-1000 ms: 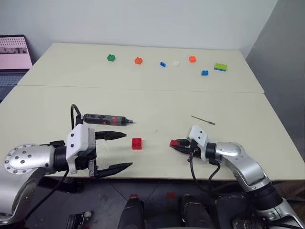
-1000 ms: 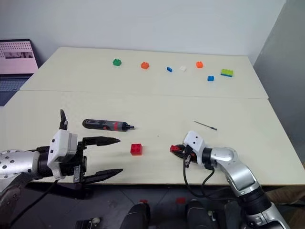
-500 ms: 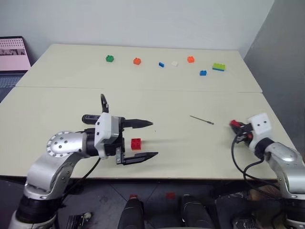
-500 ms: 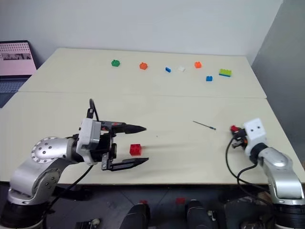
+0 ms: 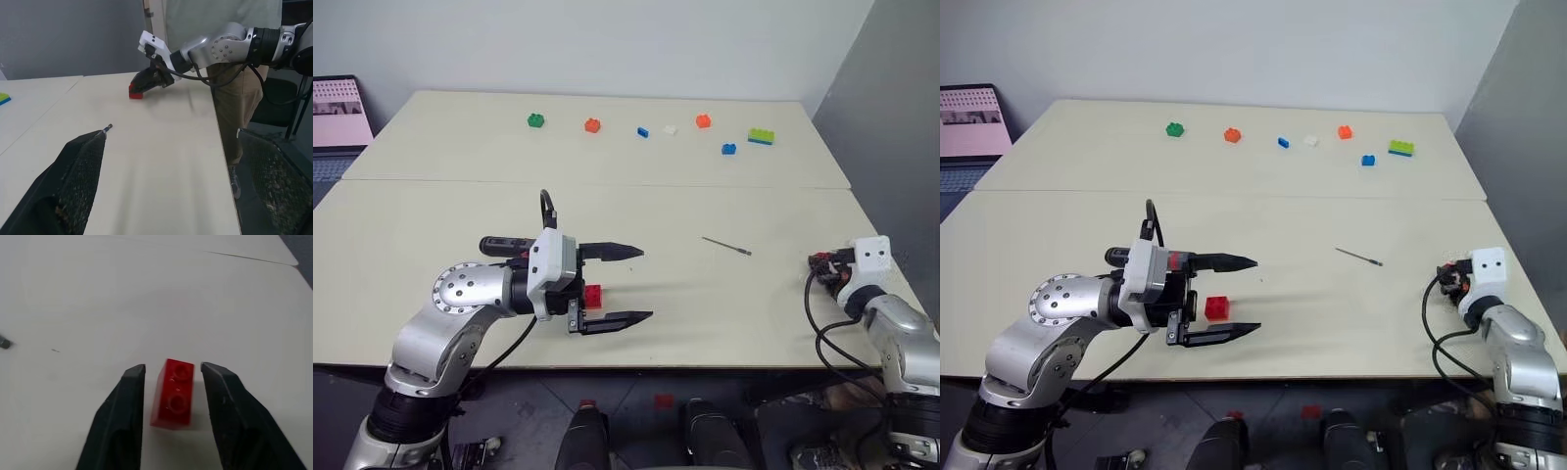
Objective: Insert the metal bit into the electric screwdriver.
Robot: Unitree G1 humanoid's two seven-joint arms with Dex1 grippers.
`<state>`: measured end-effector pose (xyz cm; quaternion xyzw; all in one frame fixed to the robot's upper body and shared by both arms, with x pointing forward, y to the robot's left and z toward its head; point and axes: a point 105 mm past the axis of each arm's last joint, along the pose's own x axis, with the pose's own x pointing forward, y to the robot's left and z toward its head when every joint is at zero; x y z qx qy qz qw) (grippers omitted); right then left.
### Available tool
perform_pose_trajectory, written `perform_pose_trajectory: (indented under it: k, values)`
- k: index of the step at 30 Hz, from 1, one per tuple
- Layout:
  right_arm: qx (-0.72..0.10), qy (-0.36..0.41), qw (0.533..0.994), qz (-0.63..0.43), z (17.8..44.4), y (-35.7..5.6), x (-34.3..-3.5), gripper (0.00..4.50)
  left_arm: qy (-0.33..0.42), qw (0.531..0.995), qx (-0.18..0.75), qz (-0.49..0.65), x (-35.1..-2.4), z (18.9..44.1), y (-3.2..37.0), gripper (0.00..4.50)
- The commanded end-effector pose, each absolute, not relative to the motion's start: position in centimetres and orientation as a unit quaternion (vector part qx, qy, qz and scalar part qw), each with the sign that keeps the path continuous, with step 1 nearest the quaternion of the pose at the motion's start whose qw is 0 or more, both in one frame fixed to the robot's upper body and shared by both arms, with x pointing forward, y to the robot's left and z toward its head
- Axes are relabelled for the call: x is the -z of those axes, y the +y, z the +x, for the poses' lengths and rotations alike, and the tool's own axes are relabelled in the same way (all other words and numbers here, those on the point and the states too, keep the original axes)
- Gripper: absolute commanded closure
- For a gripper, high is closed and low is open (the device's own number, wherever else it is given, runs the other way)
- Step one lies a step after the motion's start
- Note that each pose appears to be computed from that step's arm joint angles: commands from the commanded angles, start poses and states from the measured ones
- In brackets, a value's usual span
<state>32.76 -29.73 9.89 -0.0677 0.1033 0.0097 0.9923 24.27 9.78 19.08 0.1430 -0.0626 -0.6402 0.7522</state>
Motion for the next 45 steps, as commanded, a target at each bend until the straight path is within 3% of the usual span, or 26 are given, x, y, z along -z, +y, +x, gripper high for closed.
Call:
perform_pose_trajectory:
  k: [1, 5, 7, 10, 19, 23, 29, 40, 45]
  values:
    - [-0.002, 0.051, 0.995, -0.088, 32.2, -30.3, -12.6, 1.57, -0.071, 0.755, 0.631, 0.163, -19.9, 24.3, 10.0, 0.0]
    - [-0.096, 0.017, 0.986, -0.134, 31.1, -27.2, -14.7, 0.5, -0.048, 0.777, 0.602, 0.179, -19.9, 25.0, 11.7, 0.0]
    - [-0.181, 0.007, 0.974, -0.138, 30.4, -24.2, -15.5, 0.04, -0.032, 0.79, 0.582, 0.19, -19.7, 25.2, 13.1, 0.0]
    - [-0.372, 0.03, 0.912, -0.169, 28.0, -17.8, -15.3, 0.04, 0.002, 0.804, 0.553, 0.217, -19.3, 25.1, 15.6, 0.0]
    - [-0.603, 0.037, 0.769, -0.209, 26.9, -6.9, -13.9, 0.04, 0.101, 0.813, 0.502, 0.277, -17.4, 22.8, 20.7, 0.0]
    - [-0.642, 0.052, 0.735, -0.214, 27.6, -3.3, -13.0, 0.04, 0.141, 0.807, 0.487, 0.304, -16.7, 22.3, 22.9, 0.0]
    - [-0.658, 0.059, 0.721, -0.207, 29.4, 1.7, -12.0, 0.04, 0.153, 0.811, 0.474, 0.307, -16.6, 22.6, 24.2, 0.0]
    - [-0.667, 0.057, 0.715, -0.203, 30.5, 6.2, -10.6, 0.04, 0.148, 0.812, 0.479, 0.3, -16.1, 22.6, 24.1, 0.0]
    - [-0.67, 0.048, 0.711, -0.205, 30.3, 6.7, -10.3, 1.38, 0.146, 0.811, 0.482, 0.298, -16.1, 22.6, 23.8, 0.0]
